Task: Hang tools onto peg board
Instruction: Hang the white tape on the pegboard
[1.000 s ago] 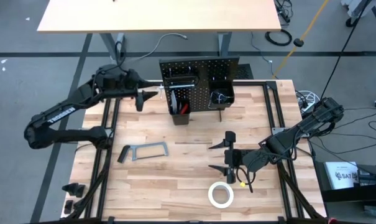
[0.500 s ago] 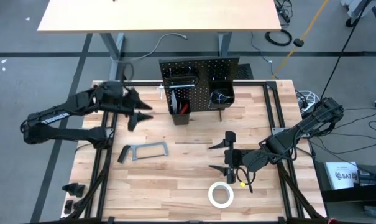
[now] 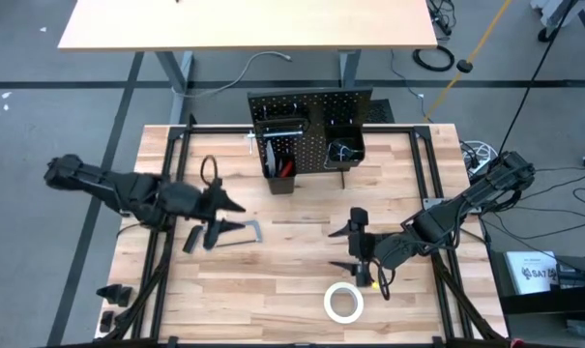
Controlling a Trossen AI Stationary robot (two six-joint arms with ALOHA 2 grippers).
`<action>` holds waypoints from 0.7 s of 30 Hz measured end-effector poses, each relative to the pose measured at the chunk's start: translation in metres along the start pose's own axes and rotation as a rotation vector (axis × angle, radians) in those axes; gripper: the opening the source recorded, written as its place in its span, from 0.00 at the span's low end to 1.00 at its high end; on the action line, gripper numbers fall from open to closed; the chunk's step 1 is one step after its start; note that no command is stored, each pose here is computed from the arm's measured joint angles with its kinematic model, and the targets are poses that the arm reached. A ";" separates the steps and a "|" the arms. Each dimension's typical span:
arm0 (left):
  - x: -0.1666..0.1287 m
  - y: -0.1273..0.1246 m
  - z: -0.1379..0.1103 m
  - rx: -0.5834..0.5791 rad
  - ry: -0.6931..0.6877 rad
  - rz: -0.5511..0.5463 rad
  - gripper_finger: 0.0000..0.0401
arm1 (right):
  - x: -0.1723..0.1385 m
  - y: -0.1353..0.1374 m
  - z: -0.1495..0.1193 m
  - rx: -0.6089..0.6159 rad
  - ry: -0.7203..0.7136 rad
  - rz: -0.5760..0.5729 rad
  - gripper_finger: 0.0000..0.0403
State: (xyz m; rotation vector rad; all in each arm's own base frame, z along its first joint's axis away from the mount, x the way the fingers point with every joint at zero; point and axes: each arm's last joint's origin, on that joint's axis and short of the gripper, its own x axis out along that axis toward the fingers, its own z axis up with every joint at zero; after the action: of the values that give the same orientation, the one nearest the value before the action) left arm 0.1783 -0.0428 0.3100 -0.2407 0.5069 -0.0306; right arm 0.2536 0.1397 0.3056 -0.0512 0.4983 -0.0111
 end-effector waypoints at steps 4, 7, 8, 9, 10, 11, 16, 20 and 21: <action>0.012 -0.021 -0.018 0.010 0.003 0.000 0.56 | 0.001 0.002 -0.001 0.076 0.012 0.034 0.75; 0.024 -0.032 -0.034 0.008 0.065 0.041 0.56 | 0.007 0.006 -0.006 0.100 0.045 0.036 0.75; 0.029 -0.036 -0.038 0.010 0.083 0.054 0.56 | 0.010 0.007 -0.009 0.092 0.070 0.045 0.75; 0.034 -0.039 -0.043 0.012 0.099 0.069 0.56 | 0.014 0.010 -0.012 0.091 0.095 0.052 0.75; 0.039 -0.043 -0.046 0.018 0.111 0.083 0.56 | 0.017 0.012 -0.017 0.093 0.130 0.066 0.75; 0.045 -0.046 -0.049 0.025 0.121 0.090 0.56 | 0.021 0.014 -0.022 0.096 0.171 0.074 0.75; 0.071 -0.058 -0.063 0.049 0.161 0.101 0.56 | 0.045 0.028 -0.046 0.185 0.322 0.066 0.75; 0.080 -0.065 -0.075 0.083 0.195 0.119 0.56 | 0.061 0.038 -0.066 0.269 0.462 0.108 0.75; 0.080 -0.067 -0.077 0.091 0.194 0.125 0.56 | 0.063 0.039 -0.069 0.285 0.495 0.118 0.75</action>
State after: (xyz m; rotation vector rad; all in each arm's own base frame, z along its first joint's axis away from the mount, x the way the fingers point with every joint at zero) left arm 0.2134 -0.1320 0.2225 -0.1166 0.7116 0.0453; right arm 0.2763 0.1738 0.2129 0.2670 0.9891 0.0218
